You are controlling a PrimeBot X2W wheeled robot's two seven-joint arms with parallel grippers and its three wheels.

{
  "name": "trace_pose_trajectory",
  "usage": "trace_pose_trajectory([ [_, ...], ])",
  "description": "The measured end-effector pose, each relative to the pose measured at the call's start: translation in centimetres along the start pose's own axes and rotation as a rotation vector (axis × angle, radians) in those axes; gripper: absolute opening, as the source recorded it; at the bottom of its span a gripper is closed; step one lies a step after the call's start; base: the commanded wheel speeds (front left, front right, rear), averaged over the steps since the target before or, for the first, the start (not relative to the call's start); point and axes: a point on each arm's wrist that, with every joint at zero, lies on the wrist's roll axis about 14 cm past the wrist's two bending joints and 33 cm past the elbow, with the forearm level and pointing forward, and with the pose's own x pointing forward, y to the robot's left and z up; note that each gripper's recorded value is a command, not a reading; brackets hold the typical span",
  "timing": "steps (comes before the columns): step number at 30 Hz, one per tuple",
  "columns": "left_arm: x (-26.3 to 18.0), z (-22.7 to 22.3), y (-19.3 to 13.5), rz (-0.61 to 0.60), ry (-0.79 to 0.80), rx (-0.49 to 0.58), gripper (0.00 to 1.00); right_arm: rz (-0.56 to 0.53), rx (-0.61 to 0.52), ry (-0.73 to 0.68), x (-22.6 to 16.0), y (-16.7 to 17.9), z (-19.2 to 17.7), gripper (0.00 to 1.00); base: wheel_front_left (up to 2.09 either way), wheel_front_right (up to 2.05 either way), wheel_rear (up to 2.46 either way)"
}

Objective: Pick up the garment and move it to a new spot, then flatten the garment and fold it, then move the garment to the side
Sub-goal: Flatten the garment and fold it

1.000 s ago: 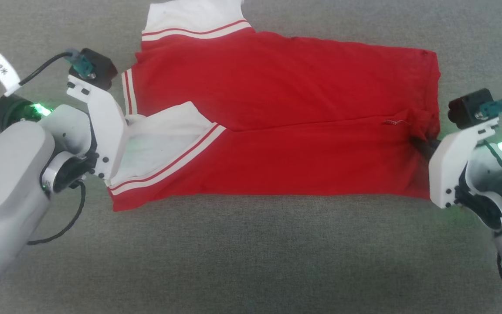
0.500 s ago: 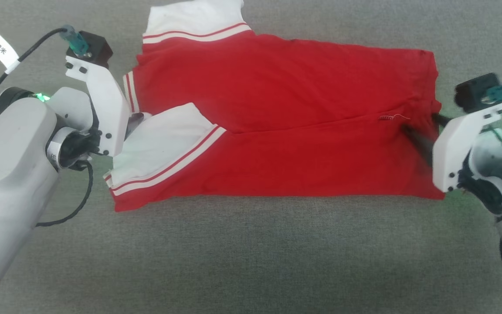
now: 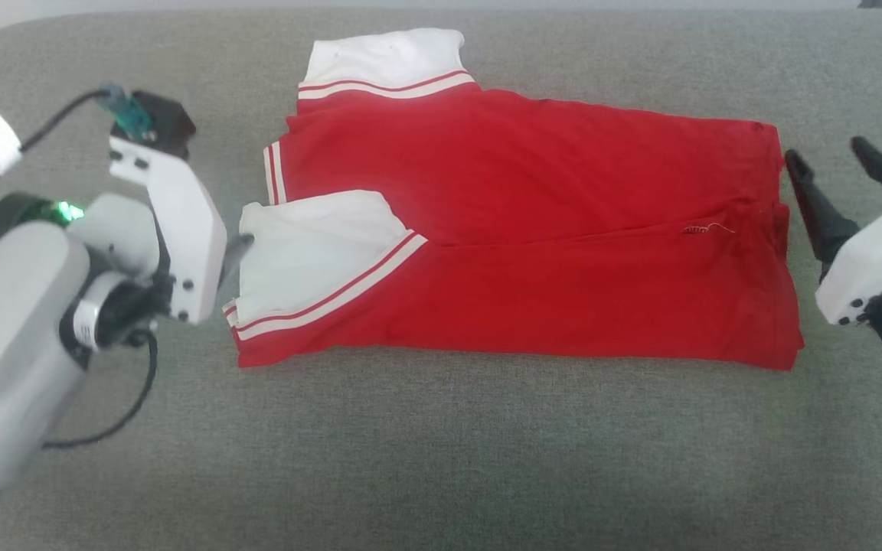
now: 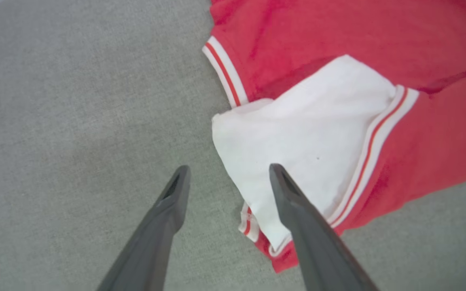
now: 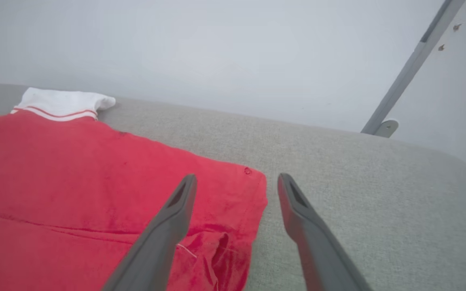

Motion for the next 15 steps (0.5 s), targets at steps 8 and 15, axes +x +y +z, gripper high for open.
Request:
trace_pose_trajectory([
  [8, -2.0, -3.3, -2.4, -0.033, 0.074, 0.01, 1.0, -0.097, 0.0, -0.166, -2.2, -1.2, 3.0, 1.0, 0.0, 0.0, 0.0],
  [15, -1.9, -6.1, -3.1, -0.038, 0.148, -0.012, 1.0, -0.143, 0.019, -0.201, -3.5, -1.4, 3.0, 1.0, 0.0, 0.0, 0.0],
])
